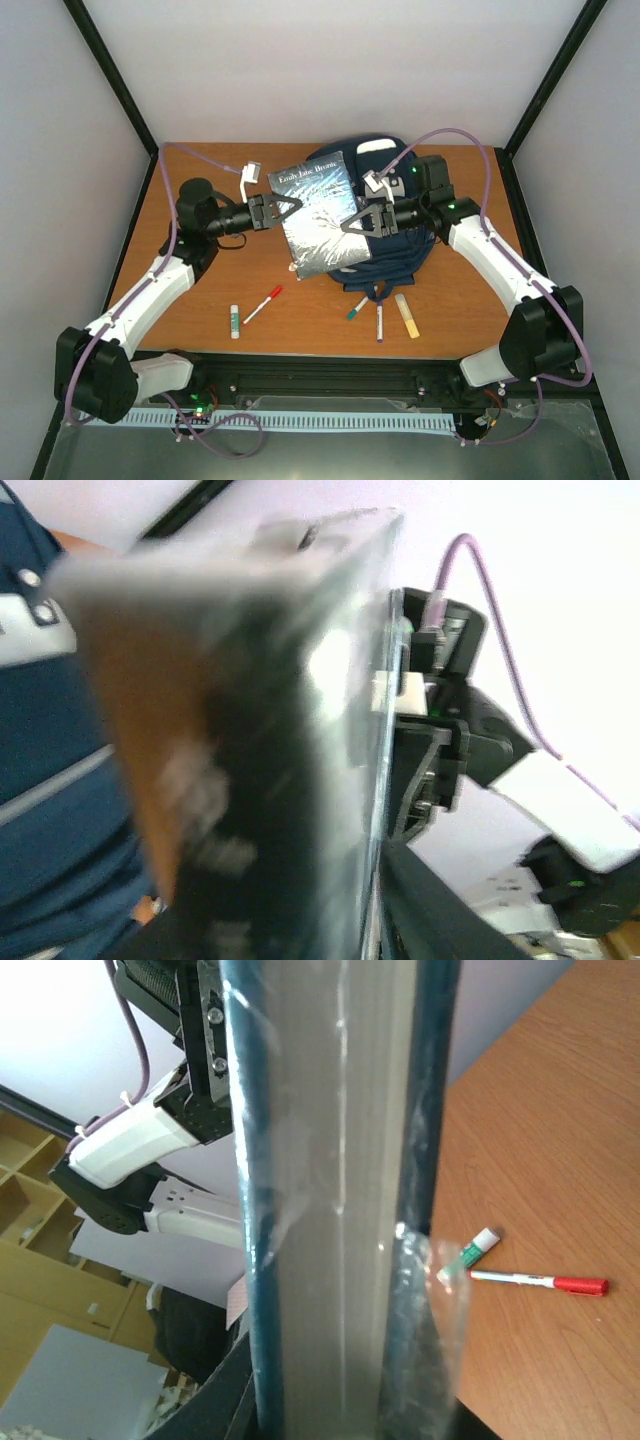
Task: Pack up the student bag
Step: Pick up the book from the center of the board, then place the book in the student bag.
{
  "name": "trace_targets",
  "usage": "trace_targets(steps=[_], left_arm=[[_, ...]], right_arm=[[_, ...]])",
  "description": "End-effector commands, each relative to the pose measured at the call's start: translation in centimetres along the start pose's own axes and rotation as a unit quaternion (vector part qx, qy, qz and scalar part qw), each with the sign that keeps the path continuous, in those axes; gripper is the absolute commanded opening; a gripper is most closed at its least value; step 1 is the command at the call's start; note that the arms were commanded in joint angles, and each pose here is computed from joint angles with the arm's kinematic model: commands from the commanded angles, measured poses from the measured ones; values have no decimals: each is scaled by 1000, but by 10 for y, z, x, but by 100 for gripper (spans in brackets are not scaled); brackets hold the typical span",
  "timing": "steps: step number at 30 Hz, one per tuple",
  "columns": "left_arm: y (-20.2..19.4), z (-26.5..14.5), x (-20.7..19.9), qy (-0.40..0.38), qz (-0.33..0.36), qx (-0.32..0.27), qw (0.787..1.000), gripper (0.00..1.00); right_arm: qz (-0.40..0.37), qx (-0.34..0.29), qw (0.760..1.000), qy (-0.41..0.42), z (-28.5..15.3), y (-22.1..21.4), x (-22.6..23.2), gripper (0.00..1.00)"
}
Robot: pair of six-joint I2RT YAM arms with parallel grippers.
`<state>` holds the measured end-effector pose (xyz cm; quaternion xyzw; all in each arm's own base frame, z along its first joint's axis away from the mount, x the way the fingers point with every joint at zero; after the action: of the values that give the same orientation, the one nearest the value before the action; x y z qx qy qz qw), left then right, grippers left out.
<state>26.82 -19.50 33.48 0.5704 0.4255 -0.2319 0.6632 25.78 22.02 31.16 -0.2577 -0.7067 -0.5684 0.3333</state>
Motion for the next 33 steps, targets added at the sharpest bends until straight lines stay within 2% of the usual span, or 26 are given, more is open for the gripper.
trace_targets(steps=[1, 7, 13, 18, 21, 23, 25, 27, 31, 33], left_arm=[[16, 5, 6, 36, 13, -26, 999, 45], [14, 5, 18, 80, 18, -17, 997, 74], [11, 4, 42, 154, 21, 3, 988, 80], [-1, 18, 60, 194, 26, 35, 980, 79], [-18, 39, 62, 240, 77, 89, 964, 76], [-30, 55, 63, 264, 114, 132, 949, 70], [-42, 71, 63, 270, 146, 180, 935, 60], [-57, 86, 68, 283, 172, 222, 917, 55], [-86, 116, 74, 313, 244, 274, 876, 52], [-97, 131, 76, 319, 271, 289, 861, 50]], right_arm=[[-34, -5, 999, 15, -5, 5, 23, 3], [-35, -38, 999, -10, -34, 7, 23, 3], [-15, -122, 989, -88, -105, 2, 6, 3], [15, -209, 969, -129, -171, -24, -11, 3], [16, -272, 952, -141, -206, -44, -14, 3], [20, -301, 938, -170, -225, -57, -19, 3], [31, -317, 927, -197, -239, -68, -24, 3], [48, -323, 920, -217, -246, -76, -29, 3], [53, -322, 906, -270, -244, -86, -32, 3], [25, -318, 893, -317, -239, -86, -16, 3]])
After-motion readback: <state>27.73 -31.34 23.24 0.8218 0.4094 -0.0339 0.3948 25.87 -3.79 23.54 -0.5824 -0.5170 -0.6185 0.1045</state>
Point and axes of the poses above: each gripper's point midway between its finger pads, its own z axis out along the fingers, its own x axis along the line the jaws close on, y = z × x, the point moved 5 cm from there along -z, back along the fingers, and after that the axes turned 2 degrees about -z, right-handed, at the moved point
